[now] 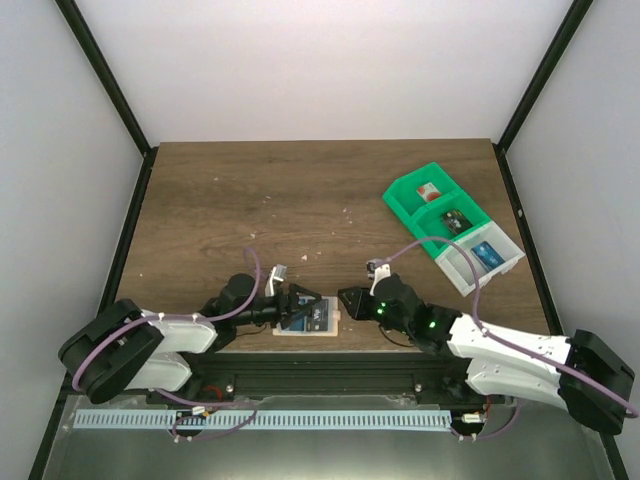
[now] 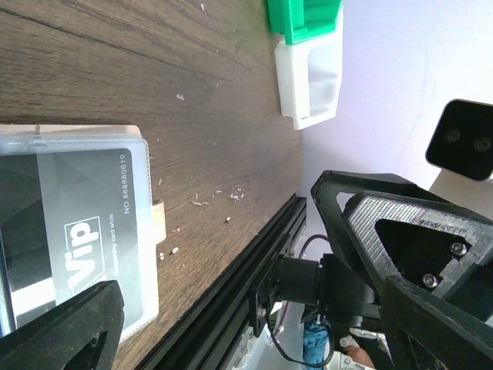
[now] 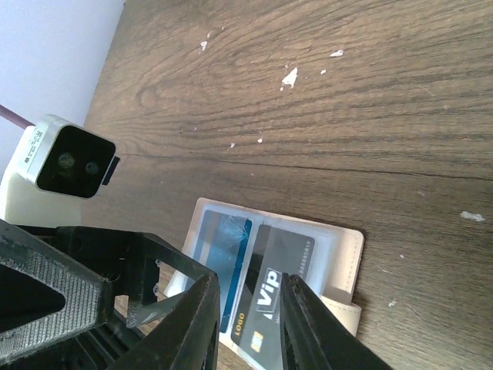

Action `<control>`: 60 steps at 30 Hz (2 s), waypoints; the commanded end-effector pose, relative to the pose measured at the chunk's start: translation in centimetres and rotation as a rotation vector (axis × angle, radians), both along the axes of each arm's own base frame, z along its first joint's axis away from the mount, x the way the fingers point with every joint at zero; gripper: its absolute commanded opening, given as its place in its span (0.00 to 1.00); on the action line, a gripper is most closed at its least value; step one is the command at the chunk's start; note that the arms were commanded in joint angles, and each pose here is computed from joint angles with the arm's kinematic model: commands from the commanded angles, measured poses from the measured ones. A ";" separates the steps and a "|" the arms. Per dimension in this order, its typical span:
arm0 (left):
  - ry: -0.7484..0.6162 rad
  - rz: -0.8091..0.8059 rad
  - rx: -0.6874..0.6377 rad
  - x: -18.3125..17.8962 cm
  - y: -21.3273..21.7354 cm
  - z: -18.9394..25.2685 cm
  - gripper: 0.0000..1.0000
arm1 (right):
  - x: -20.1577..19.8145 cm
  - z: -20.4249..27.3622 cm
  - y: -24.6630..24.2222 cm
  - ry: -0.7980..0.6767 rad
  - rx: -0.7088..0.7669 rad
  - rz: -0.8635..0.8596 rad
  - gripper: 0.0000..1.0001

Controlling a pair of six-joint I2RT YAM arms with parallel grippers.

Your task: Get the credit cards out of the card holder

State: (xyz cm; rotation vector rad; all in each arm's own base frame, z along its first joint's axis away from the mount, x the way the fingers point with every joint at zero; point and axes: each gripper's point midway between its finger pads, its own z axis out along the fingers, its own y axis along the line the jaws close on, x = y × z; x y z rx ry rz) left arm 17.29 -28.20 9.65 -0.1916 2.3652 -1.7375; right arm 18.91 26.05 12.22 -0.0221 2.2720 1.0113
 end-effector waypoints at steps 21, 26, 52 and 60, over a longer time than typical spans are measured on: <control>-0.014 0.065 0.236 0.4 3.3 -3.9 0.62 | -1.0 -3.7 5.3 0.119 -0.083 0.216 0.22; 0.006 0.041 0.226 0.2 2.9 -4.5 0.56 | -0.9 -4.9 5.8 0.157 -0.111 0.214 0.23; 0.059 0.005 0.234 -0.5 2.2 -6.1 0.40 | -2.0 -10.5 4.4 0.268 -0.213 0.207 0.21; 0.054 -0.017 0.194 -0.4 1.1 -5.5 0.14 | -2.2 -10.6 4.3 0.272 -0.209 0.212 0.21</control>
